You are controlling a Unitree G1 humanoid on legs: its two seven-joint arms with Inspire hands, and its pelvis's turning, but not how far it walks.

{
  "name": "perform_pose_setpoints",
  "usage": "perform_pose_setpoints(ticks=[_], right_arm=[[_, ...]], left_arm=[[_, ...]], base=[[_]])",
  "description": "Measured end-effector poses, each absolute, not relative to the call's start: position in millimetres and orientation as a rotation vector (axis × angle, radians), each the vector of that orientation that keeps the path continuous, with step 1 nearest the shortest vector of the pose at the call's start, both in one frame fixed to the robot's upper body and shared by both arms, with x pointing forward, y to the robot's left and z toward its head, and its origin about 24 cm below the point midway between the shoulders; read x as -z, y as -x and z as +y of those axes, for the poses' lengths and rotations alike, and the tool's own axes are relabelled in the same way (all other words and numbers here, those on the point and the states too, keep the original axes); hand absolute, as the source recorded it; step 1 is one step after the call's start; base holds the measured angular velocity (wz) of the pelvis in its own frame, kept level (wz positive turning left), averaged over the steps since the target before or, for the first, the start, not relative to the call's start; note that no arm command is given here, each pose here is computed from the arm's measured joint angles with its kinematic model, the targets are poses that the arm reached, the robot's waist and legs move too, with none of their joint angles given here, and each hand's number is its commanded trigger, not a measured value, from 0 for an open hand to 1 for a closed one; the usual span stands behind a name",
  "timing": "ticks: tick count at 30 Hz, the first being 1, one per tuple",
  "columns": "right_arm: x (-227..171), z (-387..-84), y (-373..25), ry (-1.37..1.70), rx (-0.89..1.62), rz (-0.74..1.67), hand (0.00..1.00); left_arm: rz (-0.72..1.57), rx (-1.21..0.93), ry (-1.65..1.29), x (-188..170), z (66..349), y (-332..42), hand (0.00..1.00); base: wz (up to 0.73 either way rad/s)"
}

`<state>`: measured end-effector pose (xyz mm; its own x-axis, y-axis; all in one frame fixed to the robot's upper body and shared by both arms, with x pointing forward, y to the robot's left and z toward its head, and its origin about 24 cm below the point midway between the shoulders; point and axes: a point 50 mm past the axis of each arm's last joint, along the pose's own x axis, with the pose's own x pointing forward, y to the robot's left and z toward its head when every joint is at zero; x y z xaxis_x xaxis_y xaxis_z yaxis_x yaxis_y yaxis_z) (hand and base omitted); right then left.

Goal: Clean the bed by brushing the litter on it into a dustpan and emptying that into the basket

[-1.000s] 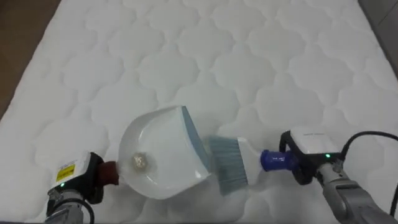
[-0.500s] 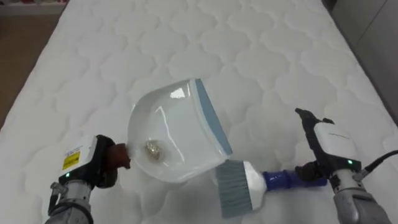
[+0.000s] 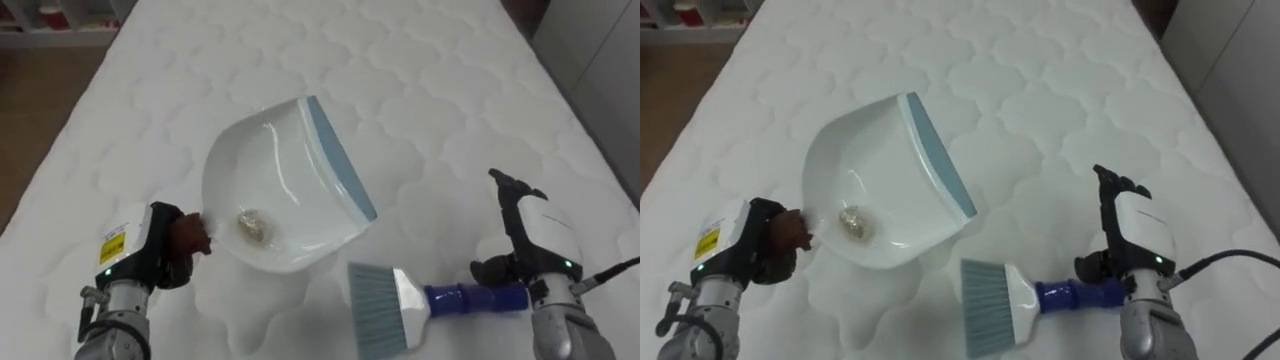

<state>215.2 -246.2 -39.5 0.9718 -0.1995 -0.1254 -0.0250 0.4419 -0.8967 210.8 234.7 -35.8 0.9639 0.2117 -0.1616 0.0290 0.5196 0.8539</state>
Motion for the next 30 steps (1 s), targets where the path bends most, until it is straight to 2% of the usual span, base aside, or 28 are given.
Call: perform_pose_setpoints(ticks=[18,30], right_arm=[[28,-239,-230,0.881,0.207,0.178,0.0],[19,-244,-236,0.811,0.314,0.138,0.0]], left_arm=[[0.231,-0.111,-0.956,37,222,-210,1.0],[0.313,-0.11,-0.882,54,218,-198,1.0]], base=[[0.02],[0.54]])
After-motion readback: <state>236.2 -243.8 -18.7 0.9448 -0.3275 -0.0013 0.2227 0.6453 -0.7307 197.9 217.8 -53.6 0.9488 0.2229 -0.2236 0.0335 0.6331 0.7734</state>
